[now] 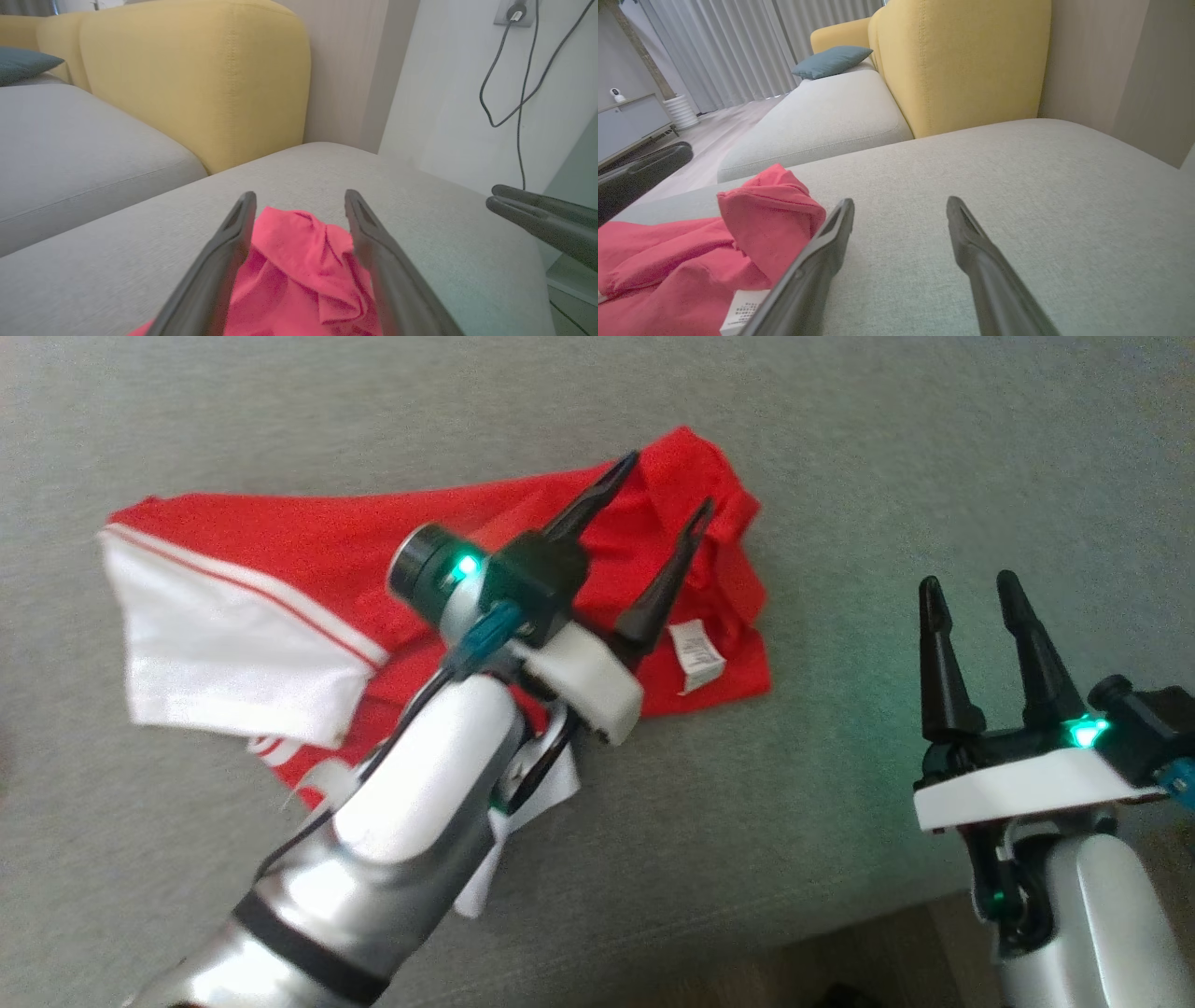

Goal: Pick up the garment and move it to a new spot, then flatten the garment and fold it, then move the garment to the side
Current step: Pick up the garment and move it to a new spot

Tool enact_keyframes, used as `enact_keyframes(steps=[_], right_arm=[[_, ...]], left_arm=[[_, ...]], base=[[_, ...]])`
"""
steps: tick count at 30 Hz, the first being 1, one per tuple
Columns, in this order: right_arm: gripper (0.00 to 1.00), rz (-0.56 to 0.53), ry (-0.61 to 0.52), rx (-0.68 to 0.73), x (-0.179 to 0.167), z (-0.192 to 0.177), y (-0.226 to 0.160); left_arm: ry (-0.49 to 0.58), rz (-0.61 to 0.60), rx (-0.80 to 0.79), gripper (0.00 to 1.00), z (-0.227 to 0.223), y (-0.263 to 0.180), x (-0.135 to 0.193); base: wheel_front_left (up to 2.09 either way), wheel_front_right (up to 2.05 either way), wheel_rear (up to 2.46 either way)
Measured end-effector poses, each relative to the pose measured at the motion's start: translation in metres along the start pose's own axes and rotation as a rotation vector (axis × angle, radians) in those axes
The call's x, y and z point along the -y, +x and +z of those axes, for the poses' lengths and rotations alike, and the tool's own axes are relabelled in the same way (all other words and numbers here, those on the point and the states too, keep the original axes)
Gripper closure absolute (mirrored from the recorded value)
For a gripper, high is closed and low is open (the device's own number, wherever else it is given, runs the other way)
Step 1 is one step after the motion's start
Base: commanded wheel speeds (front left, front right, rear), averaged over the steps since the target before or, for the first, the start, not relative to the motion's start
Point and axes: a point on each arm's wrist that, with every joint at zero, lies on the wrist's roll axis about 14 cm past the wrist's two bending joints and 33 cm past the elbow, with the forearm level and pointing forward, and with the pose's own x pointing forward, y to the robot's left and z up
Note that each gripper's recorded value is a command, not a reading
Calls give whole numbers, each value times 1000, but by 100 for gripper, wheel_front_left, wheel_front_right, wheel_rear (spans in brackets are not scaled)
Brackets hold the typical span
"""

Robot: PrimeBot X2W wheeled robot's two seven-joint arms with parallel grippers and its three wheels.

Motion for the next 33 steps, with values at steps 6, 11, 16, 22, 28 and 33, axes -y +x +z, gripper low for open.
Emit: enact_keyframes(steps=[6, 11, 16, 22, 28, 33], right_arm=[[0, 92, -23, 20, -30, 12, 12], [0, 153, -26, 14, -51, 13, 15], [0, 195, -33, 5, -66, 12, 16], [0, 230, -46, 18, -78, 20, 10], [0, 236, -49, -7, -79, 16, -5], [0, 233, -59, 0, -77, 20, -16]], left_arm=[[55, 278, 5, 0, 11, -65, -61], [84, 531, 14, 0, 24, -126, -111], [113, 745, 29, 0, 39, -189, -145], [128, 880, 24, 0, 46, -243, -152], [144, 901, 20, 0, 49, -266, -139], [151, 907, 7, 0, 47, -278, -128]], base=[[0, 0, 0], [0, 0, 0], [0, 0, 0], [0, 0, 0], [0, 0, 0], [0, 0, 0]])
